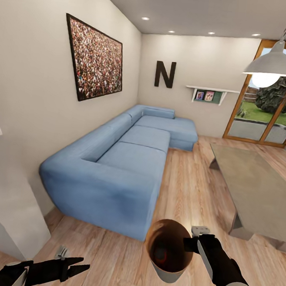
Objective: Put the three can of soda from the living room inside the tash can in the kitchen.
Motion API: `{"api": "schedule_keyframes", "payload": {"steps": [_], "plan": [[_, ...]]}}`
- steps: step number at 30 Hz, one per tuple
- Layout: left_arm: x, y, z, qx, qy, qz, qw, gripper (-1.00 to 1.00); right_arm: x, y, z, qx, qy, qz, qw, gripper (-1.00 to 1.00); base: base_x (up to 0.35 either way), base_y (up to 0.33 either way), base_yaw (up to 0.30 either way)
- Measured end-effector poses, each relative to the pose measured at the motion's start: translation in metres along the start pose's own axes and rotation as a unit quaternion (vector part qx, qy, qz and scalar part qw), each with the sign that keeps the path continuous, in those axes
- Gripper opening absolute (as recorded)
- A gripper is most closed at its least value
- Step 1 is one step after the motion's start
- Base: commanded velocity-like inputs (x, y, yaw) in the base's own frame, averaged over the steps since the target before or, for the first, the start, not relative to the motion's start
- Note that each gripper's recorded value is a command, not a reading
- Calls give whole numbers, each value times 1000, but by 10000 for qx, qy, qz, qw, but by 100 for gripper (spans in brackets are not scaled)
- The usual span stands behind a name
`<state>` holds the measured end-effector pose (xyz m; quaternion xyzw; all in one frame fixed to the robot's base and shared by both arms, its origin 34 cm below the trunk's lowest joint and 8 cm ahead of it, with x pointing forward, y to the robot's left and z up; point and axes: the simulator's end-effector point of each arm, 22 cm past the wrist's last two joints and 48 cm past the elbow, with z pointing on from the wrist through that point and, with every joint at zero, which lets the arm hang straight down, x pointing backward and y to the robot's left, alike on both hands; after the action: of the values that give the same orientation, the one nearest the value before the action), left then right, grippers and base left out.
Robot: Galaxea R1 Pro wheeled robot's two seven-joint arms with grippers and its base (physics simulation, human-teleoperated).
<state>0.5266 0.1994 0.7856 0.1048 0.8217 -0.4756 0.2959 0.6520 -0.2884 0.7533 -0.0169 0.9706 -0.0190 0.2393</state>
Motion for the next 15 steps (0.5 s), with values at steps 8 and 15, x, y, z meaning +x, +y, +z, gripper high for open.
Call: {"api": "schedule_keyframes", "payload": {"steps": [8,15], "plan": [[-1,-1,0,4,-10,19,10000,100,-1,0,-1,3,-10,1,10000,-100,277,-179,-153],[-2,-1,0,6,-19,33,10000,100,-2,0,-2,1,-25,5,10000,-100,291,-195,-254]]}}
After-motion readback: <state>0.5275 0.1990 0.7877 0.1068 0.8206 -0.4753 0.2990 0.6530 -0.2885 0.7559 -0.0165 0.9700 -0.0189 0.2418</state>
